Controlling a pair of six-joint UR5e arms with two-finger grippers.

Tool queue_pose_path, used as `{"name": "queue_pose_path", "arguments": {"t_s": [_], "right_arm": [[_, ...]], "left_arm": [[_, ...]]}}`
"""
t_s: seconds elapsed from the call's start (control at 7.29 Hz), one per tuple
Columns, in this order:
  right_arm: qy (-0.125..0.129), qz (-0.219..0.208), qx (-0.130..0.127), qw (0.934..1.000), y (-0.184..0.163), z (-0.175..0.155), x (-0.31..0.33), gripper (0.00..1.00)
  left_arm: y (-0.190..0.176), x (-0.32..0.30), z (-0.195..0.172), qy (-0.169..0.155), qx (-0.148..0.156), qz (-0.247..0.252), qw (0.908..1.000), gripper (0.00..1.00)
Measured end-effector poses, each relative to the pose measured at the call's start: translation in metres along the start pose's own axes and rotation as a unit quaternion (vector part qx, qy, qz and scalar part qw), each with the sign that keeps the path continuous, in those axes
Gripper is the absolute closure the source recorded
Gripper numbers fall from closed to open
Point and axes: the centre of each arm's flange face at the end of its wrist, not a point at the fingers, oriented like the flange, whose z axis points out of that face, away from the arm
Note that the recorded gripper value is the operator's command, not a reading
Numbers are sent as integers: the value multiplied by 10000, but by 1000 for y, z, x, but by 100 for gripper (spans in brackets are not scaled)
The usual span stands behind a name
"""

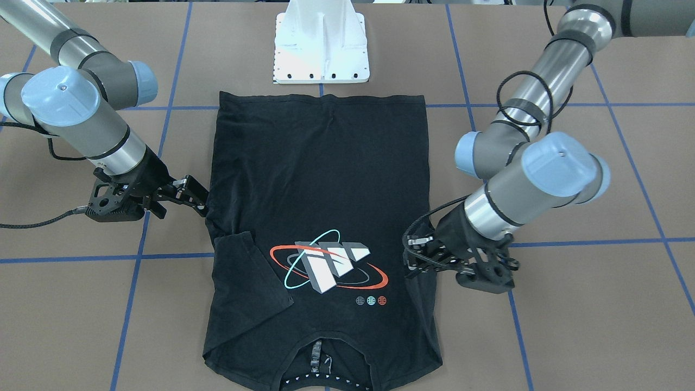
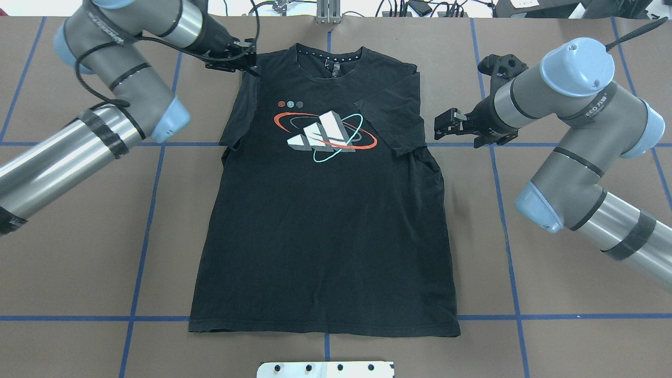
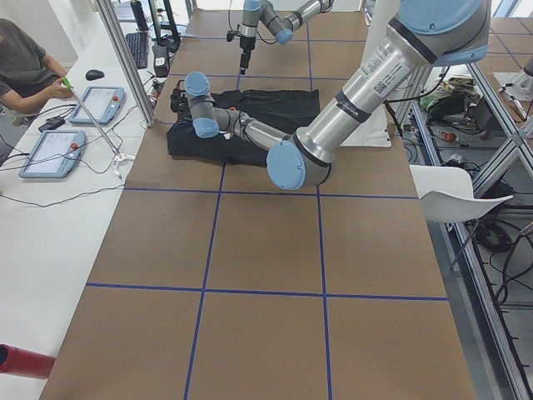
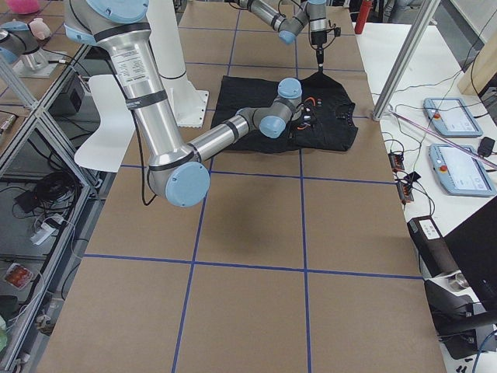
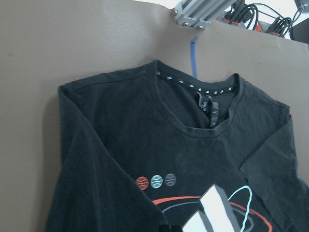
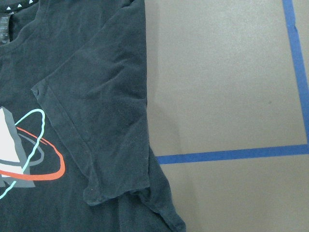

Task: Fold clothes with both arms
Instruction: 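Fold the other sleeve inward with the left gripper while the right gripper withdraws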

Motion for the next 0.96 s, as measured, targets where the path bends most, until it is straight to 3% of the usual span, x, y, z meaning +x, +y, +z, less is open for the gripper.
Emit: {"name": "queue_pose_path", "arguments": {"t_s": [0.27, 0.41, 0.55, 0.96], "right_arm": [[32, 12, 15, 10000, 0, 1, 4, 0], [46, 16, 18, 10000, 0, 2, 5, 0], [63, 26, 17, 10000, 0, 3, 7, 0], [102, 163, 71, 9998, 7, 0, 16, 0]], "left_arm": [[-1, 13, 25, -167, 247, -69, 9995, 100], [-2, 14, 31, -229, 332, -88, 9991, 31], [-3, 15, 34, -254, 375, -96, 9989, 8], [5, 40, 18, -18, 371, -28, 9993, 2]]}}
